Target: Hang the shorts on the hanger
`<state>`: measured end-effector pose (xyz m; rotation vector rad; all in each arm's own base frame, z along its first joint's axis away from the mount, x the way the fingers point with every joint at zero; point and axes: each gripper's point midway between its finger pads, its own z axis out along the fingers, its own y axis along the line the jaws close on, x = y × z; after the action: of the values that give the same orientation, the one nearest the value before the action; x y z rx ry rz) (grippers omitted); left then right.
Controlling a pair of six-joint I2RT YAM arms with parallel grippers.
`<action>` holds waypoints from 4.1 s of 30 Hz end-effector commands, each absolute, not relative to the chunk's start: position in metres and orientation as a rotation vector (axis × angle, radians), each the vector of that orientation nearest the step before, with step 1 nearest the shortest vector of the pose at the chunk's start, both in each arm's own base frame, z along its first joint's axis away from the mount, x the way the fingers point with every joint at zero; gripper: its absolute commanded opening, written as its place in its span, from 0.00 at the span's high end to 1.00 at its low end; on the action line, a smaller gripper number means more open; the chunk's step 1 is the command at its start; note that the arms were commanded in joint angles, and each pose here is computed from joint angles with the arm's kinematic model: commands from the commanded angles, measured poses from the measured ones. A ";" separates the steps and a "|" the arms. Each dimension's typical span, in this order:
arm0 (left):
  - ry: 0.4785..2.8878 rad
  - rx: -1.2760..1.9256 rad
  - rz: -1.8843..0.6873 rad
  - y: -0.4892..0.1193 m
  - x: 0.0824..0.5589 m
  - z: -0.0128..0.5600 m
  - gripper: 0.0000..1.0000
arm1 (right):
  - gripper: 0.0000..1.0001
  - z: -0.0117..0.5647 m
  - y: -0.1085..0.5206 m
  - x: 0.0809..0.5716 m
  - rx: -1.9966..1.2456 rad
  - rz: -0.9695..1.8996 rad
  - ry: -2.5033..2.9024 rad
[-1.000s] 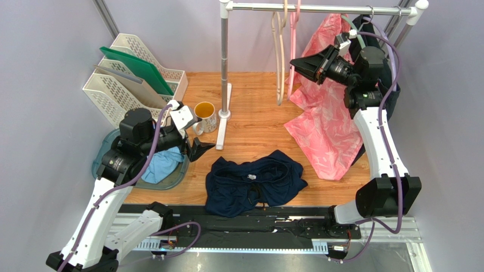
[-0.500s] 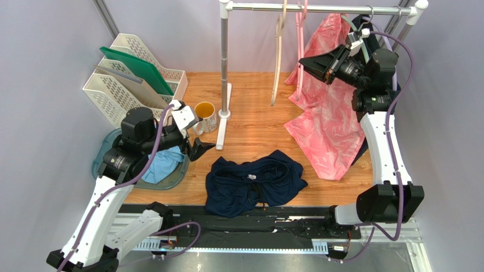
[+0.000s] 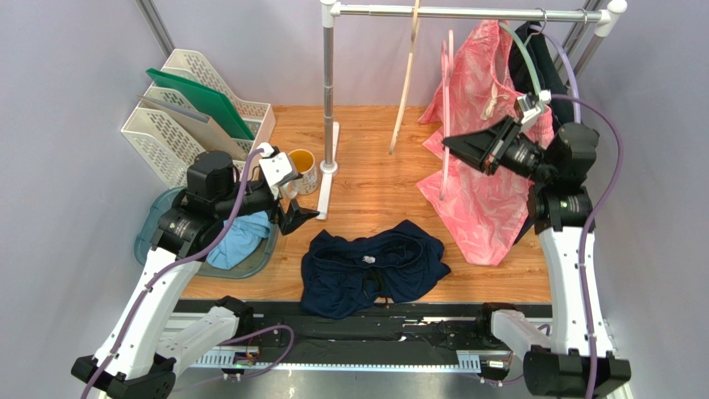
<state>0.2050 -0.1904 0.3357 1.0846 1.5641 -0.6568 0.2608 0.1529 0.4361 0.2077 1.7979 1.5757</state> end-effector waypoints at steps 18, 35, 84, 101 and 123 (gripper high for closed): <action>1.245 1.275 -0.585 -0.191 0.174 0.331 0.01 | 1.00 0.264 0.167 0.070 0.003 1.655 2.272; 0.822 1.594 -0.553 -0.228 0.156 0.318 0.06 | 1.00 0.291 0.193 0.031 -0.655 1.795 2.212; 1.538 1.583 -1.045 -0.258 0.128 0.274 1.00 | 0.71 0.331 0.284 0.154 -1.620 0.753 1.366; 1.885 1.486 -0.712 -0.199 0.174 0.208 0.39 | 1.00 0.284 0.193 0.133 -1.722 0.462 1.468; 1.555 2.063 -0.732 -0.196 0.171 0.117 0.34 | 1.00 0.256 0.214 0.145 -1.853 0.653 1.621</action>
<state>0.1614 -0.1884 0.1201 2.0077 1.6202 -0.7193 0.1479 0.2087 0.2416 -1.8445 1.6940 0.6209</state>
